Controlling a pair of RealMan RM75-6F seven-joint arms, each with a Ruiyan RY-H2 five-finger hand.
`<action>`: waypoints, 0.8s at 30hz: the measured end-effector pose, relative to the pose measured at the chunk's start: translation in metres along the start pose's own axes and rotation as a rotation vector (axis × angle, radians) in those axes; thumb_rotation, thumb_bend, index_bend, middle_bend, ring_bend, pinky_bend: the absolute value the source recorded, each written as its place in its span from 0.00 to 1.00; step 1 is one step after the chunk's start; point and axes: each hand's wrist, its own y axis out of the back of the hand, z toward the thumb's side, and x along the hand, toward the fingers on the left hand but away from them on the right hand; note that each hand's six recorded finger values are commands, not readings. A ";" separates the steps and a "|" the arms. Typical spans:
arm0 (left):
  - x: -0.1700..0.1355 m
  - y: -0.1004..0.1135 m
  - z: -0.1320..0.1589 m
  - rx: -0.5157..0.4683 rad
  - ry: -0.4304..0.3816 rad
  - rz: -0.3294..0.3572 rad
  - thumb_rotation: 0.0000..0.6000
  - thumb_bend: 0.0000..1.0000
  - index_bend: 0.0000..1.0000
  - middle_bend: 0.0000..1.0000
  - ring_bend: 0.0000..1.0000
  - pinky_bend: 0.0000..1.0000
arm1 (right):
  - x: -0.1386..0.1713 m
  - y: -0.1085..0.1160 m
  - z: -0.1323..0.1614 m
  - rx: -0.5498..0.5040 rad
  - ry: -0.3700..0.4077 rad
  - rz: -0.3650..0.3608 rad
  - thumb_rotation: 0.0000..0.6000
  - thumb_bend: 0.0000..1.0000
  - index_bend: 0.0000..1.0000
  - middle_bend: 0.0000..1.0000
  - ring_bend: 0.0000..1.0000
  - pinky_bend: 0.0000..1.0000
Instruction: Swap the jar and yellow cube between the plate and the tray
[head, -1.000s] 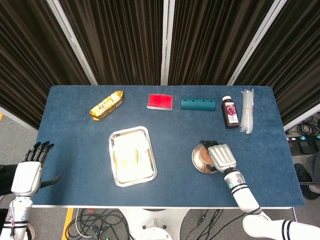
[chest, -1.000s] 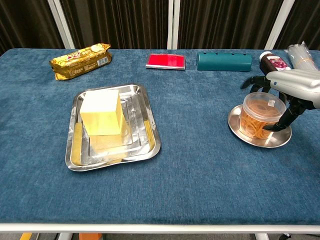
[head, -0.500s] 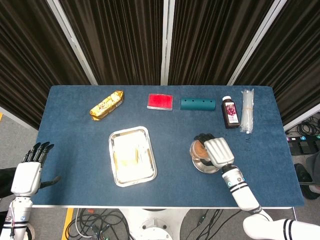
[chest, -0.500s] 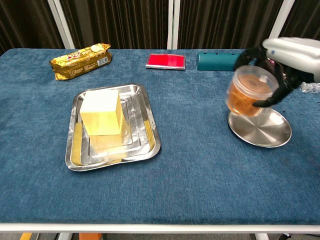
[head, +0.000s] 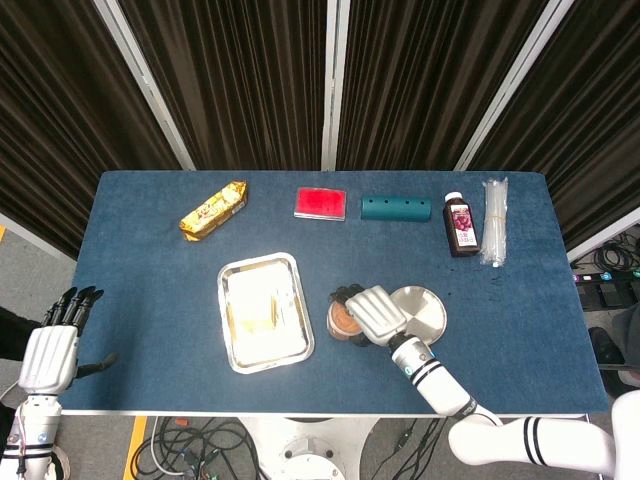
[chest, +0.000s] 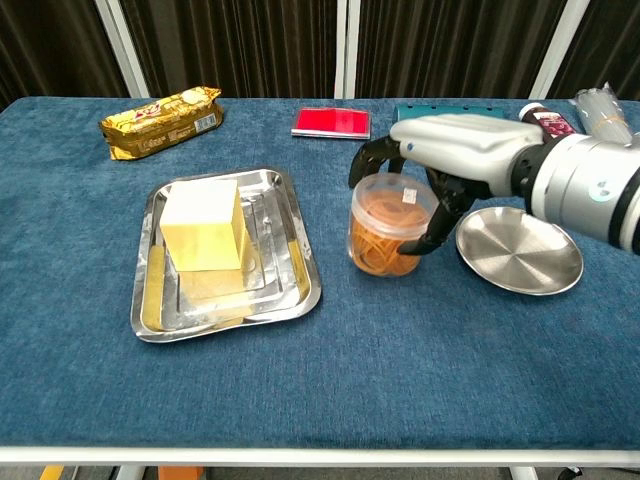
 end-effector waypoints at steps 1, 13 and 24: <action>0.000 0.000 0.000 -0.001 0.000 0.000 1.00 0.00 0.14 0.10 0.03 0.15 | -0.001 -0.003 0.001 0.004 -0.002 0.009 1.00 0.20 0.47 0.44 0.43 0.59; -0.001 -0.001 -0.004 -0.002 0.006 0.000 1.00 0.00 0.14 0.10 0.03 0.15 | -0.005 -0.018 0.006 0.002 -0.008 0.096 1.00 0.04 0.00 0.05 0.00 0.08; 0.002 0.000 0.000 0.002 -0.007 0.001 1.00 0.00 0.14 0.10 0.03 0.15 | 0.010 0.010 -0.010 -0.036 -0.035 0.017 1.00 0.01 0.00 0.00 0.00 0.04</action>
